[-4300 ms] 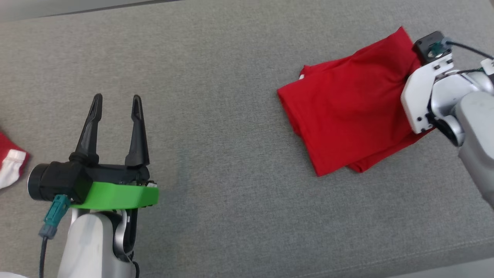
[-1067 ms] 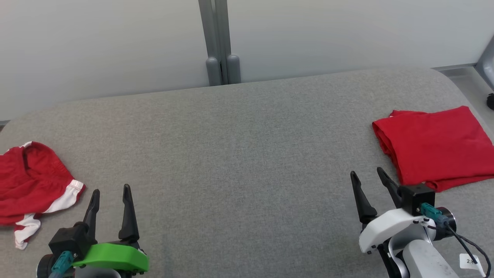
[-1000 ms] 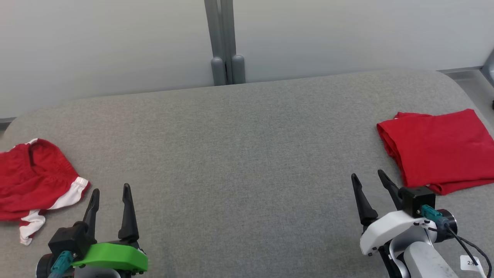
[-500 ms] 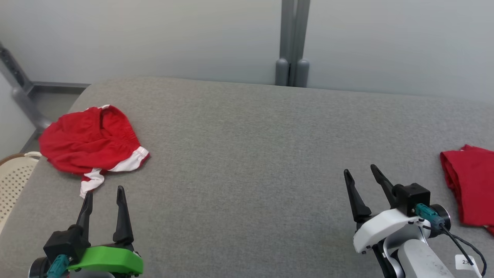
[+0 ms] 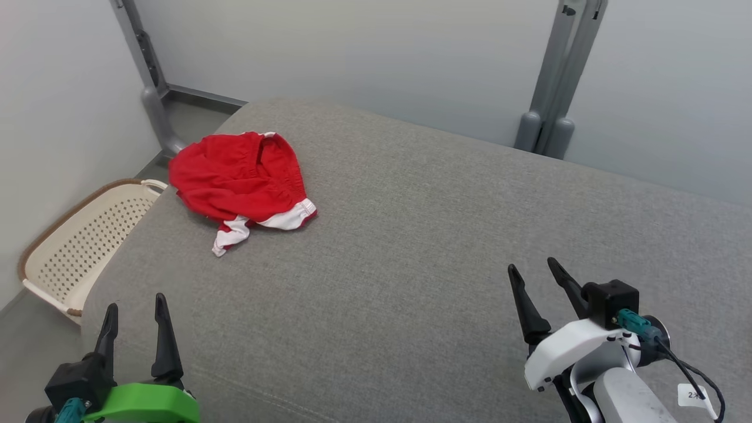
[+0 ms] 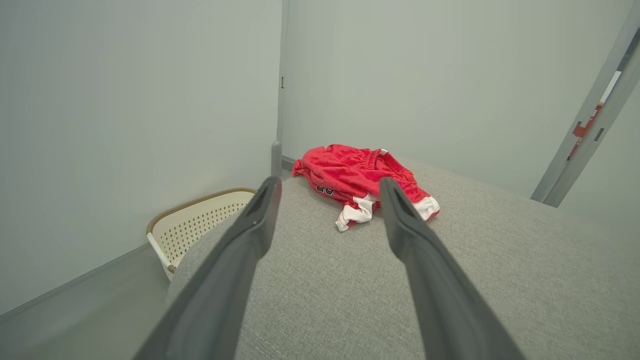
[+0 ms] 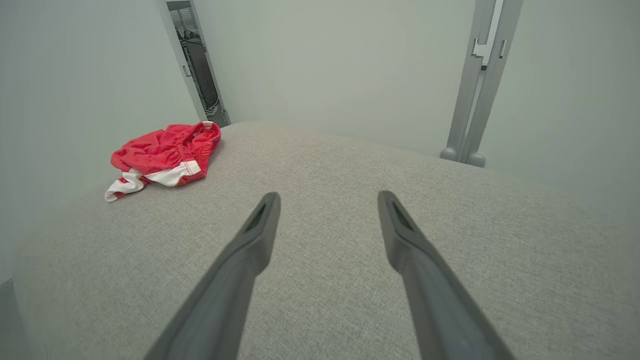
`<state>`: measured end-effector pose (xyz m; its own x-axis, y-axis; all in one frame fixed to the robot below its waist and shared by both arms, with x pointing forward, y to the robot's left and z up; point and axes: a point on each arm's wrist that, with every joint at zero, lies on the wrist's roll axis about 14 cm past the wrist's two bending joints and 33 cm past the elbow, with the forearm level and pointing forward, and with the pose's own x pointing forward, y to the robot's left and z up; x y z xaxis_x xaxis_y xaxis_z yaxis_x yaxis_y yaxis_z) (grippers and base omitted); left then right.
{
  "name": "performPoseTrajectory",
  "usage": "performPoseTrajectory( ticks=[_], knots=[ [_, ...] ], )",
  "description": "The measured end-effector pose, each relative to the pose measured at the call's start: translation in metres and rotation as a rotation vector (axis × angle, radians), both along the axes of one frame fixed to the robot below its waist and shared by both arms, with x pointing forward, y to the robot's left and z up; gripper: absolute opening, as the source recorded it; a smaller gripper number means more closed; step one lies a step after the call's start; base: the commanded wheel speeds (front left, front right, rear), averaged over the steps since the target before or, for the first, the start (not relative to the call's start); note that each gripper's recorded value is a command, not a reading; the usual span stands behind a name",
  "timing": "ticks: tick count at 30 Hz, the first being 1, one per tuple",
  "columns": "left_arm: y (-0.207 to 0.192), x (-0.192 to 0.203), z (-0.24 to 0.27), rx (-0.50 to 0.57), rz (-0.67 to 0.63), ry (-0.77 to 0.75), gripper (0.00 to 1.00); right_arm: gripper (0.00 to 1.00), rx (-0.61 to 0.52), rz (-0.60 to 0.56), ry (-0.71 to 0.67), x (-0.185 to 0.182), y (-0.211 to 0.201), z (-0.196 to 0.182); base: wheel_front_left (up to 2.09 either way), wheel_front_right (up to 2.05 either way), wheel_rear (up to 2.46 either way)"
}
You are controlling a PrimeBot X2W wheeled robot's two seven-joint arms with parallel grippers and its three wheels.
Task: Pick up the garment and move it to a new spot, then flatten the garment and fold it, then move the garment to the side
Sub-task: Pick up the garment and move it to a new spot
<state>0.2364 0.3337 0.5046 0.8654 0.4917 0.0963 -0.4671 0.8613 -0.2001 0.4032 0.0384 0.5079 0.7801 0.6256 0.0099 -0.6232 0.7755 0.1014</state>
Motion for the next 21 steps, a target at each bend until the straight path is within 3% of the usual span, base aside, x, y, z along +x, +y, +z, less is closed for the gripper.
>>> performPoseTrajectory(
  ticks=[8, 21],
  knots=[
    [0.011, -0.017, 0.001, 0.004, 0.048, -0.007, 1.0, 1.0, 0.003, 0.052, -0.002, -0.006, 0.02, 0.003, 0.0, 0.0, 0.0],
    [0.008, -0.008, -0.007, -0.016, 0.03, 0.021, 1.0, 1.0, 0.002, 0.065, -0.01, -0.005, 0.022, 0.005, 0.0, 0.0, 0.0]
  ],
)
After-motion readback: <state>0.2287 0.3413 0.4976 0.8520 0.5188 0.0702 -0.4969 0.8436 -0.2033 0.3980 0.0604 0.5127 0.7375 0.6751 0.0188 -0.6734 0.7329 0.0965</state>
